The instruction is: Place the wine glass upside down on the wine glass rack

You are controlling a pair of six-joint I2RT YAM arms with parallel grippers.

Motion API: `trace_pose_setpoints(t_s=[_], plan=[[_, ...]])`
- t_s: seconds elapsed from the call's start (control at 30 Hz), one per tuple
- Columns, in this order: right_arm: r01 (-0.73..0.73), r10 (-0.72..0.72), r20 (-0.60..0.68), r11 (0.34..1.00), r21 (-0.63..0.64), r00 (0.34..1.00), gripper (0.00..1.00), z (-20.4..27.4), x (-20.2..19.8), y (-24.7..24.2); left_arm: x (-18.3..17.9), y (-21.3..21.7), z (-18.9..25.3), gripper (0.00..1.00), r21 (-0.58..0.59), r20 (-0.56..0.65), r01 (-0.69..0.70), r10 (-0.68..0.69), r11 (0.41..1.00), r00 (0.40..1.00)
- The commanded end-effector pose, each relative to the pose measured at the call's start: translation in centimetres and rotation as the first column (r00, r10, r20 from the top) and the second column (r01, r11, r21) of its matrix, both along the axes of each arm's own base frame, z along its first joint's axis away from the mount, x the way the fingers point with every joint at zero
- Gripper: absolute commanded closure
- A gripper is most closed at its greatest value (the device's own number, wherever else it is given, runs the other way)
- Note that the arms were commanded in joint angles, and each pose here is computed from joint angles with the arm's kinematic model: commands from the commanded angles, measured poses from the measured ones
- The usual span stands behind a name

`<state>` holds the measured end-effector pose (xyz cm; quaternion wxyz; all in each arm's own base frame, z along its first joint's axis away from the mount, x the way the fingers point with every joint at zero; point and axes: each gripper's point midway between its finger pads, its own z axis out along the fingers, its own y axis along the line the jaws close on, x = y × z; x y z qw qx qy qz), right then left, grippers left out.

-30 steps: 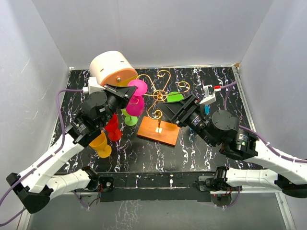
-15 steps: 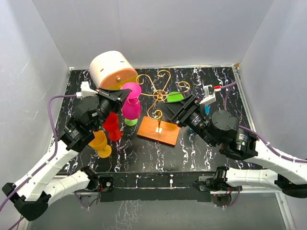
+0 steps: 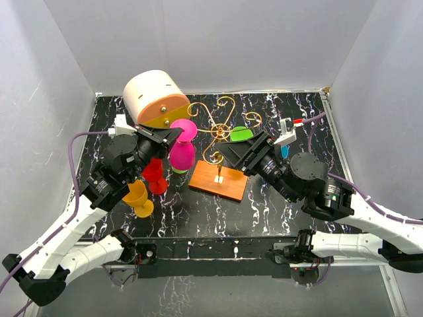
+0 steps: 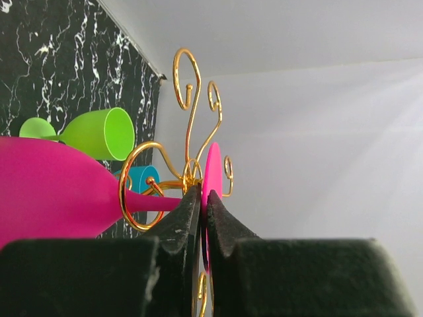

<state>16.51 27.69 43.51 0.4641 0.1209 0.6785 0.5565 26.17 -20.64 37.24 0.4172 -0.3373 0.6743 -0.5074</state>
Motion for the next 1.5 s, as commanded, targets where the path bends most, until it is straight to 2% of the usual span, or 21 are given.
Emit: trace_pose_setpoints(t_s=[0.0, 0.37, 0.73, 1.1, 1.3, 1.47], plan=[[0.006, -0.007, 0.005, 0.999, 0.042, 1.0, 0.41, 0.9, -0.1, -0.3, -0.6, -1.0, -0.4, 1.0, -0.002, -0.007, 0.068, -0.068, 0.998, 0.998], [0.009, -0.01, 0.01, 0.999, 0.048, 1.0, 0.41, 1.1, -0.1, -0.6, -0.7, -1.6, -1.2, 0.99, 0.076, -0.028, 0.114, -0.112, 0.991, 0.993], [0.015, -0.015, 0.012, 0.999, 0.05, 1.0, 0.4, 1.1, 0.0, -0.6, -2.0, -0.4, -1.1, 0.7, 0.146, -0.053, 0.122, -0.116, 0.982, 0.992], [0.021, -0.022, 0.014, 0.999, 0.05, 1.0, 0.4, 1.0, -0.1, -1.1, -3.2, 0.4, -2.3, 0.54, 0.191, -0.104, 0.141, -0.123, 0.971, 0.987], [0.041, -0.041, 0.025, 0.999, 0.024, 0.999, 0.4, 1.1, 0.0, -1.8, -4.0, 0.2, -2.8, 0.48, 0.238, -0.119, 0.199, -0.175, 0.951, 0.977], [0.063, -0.062, 0.052, 0.998, -0.016, 0.997, 0.39, 1.6, -0.1, -3.2, -4.9, 0.8, -2.1, 0.34, 0.318, -0.074, 0.226, -0.214, 0.921, 0.974]])
